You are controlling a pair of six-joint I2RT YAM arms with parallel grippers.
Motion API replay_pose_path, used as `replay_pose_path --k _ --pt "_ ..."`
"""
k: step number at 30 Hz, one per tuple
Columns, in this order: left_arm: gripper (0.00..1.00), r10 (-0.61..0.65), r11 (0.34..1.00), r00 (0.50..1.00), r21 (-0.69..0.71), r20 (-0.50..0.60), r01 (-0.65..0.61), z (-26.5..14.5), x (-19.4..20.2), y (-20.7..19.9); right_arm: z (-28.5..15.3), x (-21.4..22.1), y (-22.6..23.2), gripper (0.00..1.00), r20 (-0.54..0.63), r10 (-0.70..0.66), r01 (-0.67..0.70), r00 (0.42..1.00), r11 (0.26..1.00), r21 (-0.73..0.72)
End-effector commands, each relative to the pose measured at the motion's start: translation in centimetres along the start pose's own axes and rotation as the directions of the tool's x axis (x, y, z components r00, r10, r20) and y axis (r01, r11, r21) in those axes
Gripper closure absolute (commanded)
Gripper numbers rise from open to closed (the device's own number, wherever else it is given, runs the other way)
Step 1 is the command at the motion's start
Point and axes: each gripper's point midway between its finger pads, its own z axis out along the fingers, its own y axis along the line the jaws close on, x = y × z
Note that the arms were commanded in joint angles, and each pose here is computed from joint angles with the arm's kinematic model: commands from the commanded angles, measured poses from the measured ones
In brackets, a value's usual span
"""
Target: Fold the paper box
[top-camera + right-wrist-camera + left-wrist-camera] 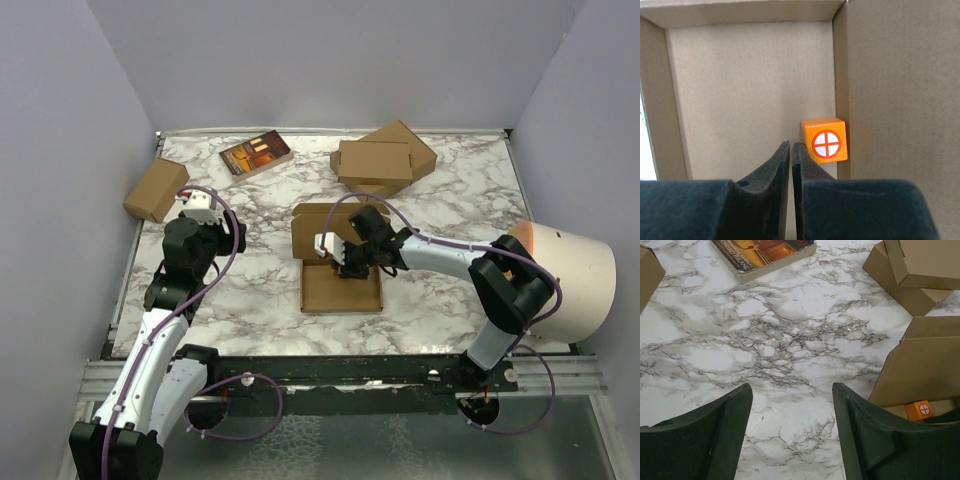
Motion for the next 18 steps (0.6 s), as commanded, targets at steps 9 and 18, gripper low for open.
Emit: replay_pose_path --k 9,18 --pt "0.32 -0.013 1.000 1.000 0.019 0.021 0.012 0.1 -0.5 -0.2 -1.0 -2.3 1.0 0.91 0.072 -0.003 0.007 0.997 0.998 -0.058" --pt "0.32 -0.090 0.982 0.996 0.169 0.028 0.084 0.2 -0.6 -2.8 -9.2 -6.8 1.0 0.80 0.380 0.069 0.008 0.923 0.980 -0.197"
